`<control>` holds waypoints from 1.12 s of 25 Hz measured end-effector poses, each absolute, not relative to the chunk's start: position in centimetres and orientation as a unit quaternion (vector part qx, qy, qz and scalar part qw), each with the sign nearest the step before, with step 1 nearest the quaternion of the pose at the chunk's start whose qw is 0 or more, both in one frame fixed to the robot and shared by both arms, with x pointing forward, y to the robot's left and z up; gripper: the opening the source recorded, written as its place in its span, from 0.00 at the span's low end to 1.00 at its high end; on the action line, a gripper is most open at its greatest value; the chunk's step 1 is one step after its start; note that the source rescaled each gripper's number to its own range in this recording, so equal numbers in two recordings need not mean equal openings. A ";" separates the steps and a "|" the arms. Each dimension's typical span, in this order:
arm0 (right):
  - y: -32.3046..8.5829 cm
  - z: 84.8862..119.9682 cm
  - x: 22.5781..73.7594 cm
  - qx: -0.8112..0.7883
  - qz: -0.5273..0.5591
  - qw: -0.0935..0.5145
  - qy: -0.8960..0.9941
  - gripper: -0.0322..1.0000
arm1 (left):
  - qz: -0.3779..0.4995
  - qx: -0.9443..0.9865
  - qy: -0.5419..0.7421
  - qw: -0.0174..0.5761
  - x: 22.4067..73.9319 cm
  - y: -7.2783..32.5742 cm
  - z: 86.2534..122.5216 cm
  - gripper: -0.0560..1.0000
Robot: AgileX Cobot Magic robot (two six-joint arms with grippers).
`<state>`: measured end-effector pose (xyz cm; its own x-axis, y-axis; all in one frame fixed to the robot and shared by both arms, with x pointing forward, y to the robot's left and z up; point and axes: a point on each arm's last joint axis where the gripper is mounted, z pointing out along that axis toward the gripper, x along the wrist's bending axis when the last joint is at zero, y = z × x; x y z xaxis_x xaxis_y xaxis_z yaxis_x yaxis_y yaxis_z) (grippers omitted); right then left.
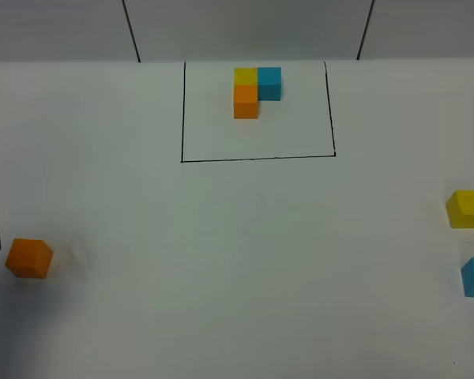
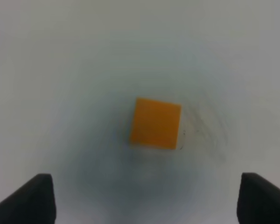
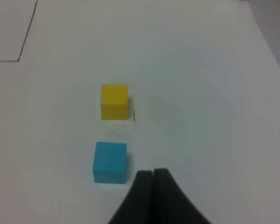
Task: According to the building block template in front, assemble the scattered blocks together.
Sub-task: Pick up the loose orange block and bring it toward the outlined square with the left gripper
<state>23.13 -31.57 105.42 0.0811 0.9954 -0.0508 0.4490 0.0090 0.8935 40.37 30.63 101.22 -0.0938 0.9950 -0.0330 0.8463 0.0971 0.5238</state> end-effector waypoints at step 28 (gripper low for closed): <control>-31.6 105.4 23.1 0.616 0.340 0.401 0.586 0.03 | 0.116 0.663 0.727 0.138 46.4 30.0 92.8 1.00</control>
<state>23.13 -31.57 105.42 0.0811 0.9954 -0.0508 0.4490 0.0090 0.8935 46.39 30.00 92.83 -0.0834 0.9954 -0.0472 0.9316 0.0947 0.3508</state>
